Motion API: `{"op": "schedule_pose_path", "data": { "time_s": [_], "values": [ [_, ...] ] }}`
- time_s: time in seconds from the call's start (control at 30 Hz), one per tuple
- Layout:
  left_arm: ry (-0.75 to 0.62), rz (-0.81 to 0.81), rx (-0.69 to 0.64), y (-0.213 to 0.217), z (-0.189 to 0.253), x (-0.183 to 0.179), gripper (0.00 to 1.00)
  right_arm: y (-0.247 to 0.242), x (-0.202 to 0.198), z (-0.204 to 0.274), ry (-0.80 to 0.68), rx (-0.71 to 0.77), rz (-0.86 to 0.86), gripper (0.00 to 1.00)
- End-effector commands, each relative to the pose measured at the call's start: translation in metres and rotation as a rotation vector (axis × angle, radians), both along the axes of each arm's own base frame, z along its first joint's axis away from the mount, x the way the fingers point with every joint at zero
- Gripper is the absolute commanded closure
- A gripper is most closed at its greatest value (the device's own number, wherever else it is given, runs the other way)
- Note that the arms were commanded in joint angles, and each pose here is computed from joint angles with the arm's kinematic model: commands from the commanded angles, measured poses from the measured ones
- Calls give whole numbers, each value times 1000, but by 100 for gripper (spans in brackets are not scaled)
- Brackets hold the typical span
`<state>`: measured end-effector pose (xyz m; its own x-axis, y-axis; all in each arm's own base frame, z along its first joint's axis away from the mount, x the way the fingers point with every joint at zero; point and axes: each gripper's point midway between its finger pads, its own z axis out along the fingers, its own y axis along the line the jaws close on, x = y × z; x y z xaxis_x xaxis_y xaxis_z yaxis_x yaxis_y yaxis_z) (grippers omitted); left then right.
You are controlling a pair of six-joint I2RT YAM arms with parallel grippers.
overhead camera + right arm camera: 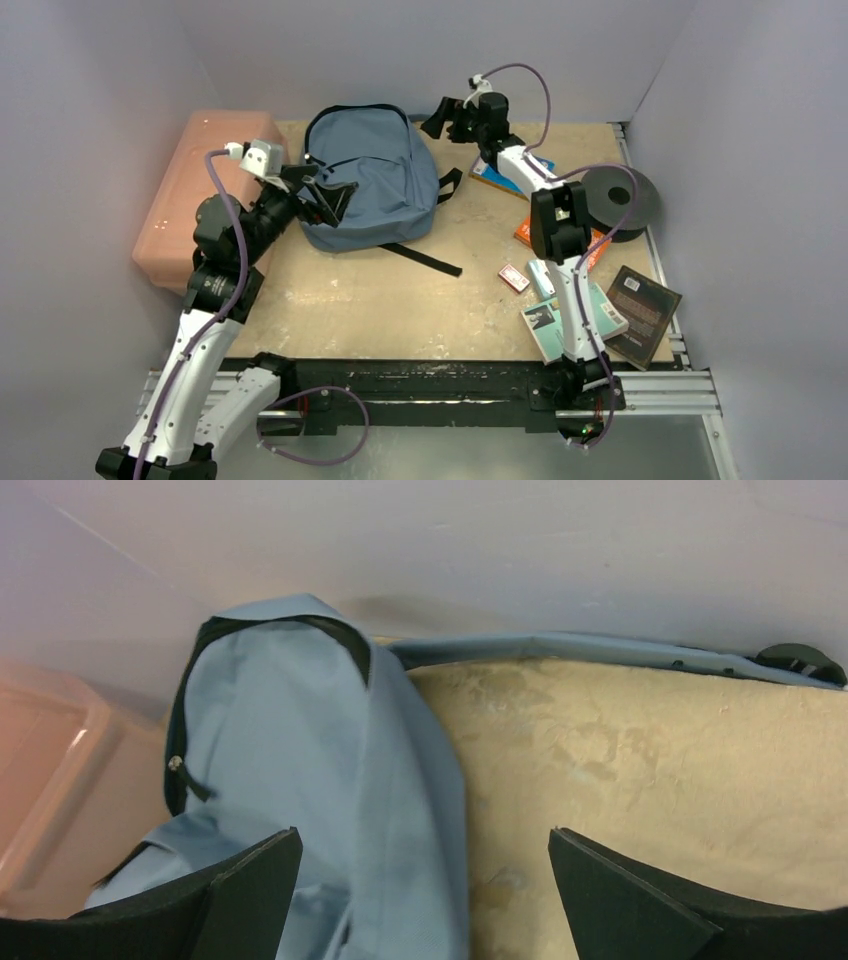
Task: Pack the student bag
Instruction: Move the student bag to the center of the board.
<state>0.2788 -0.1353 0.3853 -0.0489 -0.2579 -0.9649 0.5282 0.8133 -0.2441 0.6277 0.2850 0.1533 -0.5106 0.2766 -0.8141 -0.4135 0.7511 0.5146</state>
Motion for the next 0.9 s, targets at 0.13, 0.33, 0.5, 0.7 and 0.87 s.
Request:
{"op": "schedule_pose_path", "data": {
  "time_s": [0.13,0.33,0.5,0.7,0.87],
  "values": [
    [-12,-74,-25,-13,7,-2,2,62,23,3,-177,141,127,1],
    [5,-74,-23,-14,2,2,3,80,34,-1,-251,32,-83,7],
    [50,-25,-14,-8,-6,11,6,76,26,27,-254,-14,-156,100],
    [140,79,-13,5,-20,26,9,36,-38,80,-157,32,-251,100],
    [273,171,-20,16,-41,41,11,-15,-121,95,-73,168,-352,100]
  ]
}}
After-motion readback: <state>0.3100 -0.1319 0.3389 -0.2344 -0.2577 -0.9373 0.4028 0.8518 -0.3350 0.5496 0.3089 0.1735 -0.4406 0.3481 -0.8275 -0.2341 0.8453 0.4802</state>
